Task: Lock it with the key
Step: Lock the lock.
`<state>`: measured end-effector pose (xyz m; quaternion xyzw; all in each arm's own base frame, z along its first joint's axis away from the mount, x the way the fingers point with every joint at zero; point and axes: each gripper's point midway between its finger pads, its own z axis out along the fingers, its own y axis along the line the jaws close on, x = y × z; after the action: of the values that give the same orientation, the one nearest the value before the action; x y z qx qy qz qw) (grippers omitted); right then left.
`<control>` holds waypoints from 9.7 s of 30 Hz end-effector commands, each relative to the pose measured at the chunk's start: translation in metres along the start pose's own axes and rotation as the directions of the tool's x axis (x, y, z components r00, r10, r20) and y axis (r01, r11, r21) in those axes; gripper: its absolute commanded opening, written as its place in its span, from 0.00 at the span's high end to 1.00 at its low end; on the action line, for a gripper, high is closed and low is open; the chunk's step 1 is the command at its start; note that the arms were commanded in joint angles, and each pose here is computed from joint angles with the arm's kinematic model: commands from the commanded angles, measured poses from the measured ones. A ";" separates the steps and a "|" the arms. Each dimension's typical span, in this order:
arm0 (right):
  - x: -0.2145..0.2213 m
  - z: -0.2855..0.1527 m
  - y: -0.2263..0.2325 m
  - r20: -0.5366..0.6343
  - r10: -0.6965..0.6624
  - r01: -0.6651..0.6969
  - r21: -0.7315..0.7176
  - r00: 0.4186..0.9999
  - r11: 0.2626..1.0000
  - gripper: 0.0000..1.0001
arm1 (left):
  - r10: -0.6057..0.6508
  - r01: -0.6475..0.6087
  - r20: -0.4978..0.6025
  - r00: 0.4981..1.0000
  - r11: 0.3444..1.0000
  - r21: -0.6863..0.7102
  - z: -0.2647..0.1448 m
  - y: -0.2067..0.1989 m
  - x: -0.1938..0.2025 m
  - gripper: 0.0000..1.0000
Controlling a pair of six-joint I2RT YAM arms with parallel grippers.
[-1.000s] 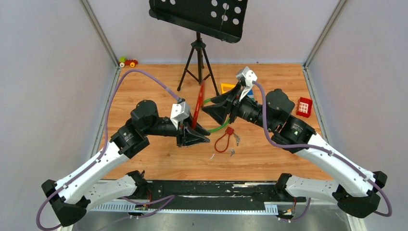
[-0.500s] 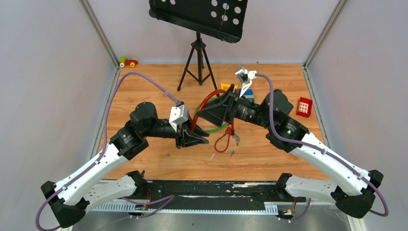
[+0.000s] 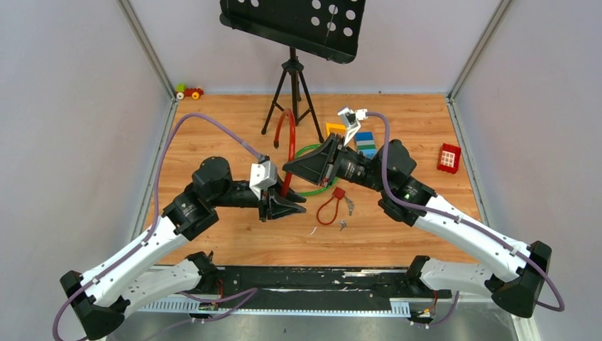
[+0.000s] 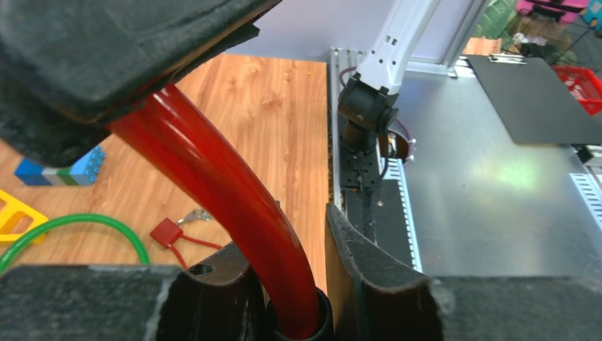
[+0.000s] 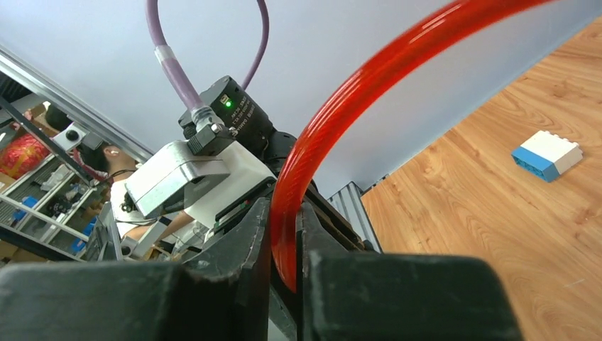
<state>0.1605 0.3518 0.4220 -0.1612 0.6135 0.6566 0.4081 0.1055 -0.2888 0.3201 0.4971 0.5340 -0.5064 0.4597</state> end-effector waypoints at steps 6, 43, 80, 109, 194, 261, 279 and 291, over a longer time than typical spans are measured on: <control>-0.056 -0.017 0.034 0.165 -0.191 0.193 0.001 0.968 0.981 1.00 | 0.283 -0.250 0.242 0.928 0.955 -0.160 -0.029 -0.005 -0.057 0.00; -0.006 -0.073 0.151 0.199 -0.599 0.560 -0.654 0.776 0.508 1.00 | 0.177 -0.280 0.391 0.903 0.933 0.226 -0.021 -0.067 -0.068 0.23; 0.002 -0.066 0.152 0.199 -0.560 0.509 -0.718 0.805 0.476 1.00 | -0.002 -0.169 0.378 0.926 0.892 0.419 -0.011 -0.077 -0.067 0.45; -0.053 -0.041 0.074 0.238 -0.603 0.641 -0.132 0.761 0.756 1.00 | 0.216 -0.212 0.249 0.944 0.976 -0.042 -0.011 -0.010 -0.058 0.73; -0.037 -0.096 -0.200 0.029 -0.760 0.547 0.676 0.649 0.493 0.35 | 0.455 -0.305 0.051 0.889 0.671 -0.676 -0.088 0.063 -0.124 1.00; -0.101 -0.097 -0.080 -0.209 -0.920 0.865 0.457 0.331 0.207 1.00 | 0.289 -0.237 0.052 0.956 0.864 -0.443 -0.045 0.037 -0.100 0.46; -0.105 -0.099 -0.071 -0.190 -0.931 0.867 0.458 0.313 0.198 1.00 | 0.243 -0.225 -0.011 0.970 0.879 -0.420 -0.036 0.042 -0.082 1.00; -0.084 -0.111 -0.115 -0.162 -0.867 0.752 0.587 0.471 0.298 0.49 | 0.342 -0.237 0.085 0.936 0.791 -0.564 -0.062 0.051 -0.117 1.00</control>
<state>0.2592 0.2181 0.3853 -0.3333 0.5630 0.1212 0.7465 0.1626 -0.2479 0.3924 0.4185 0.5699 -0.3051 0.6379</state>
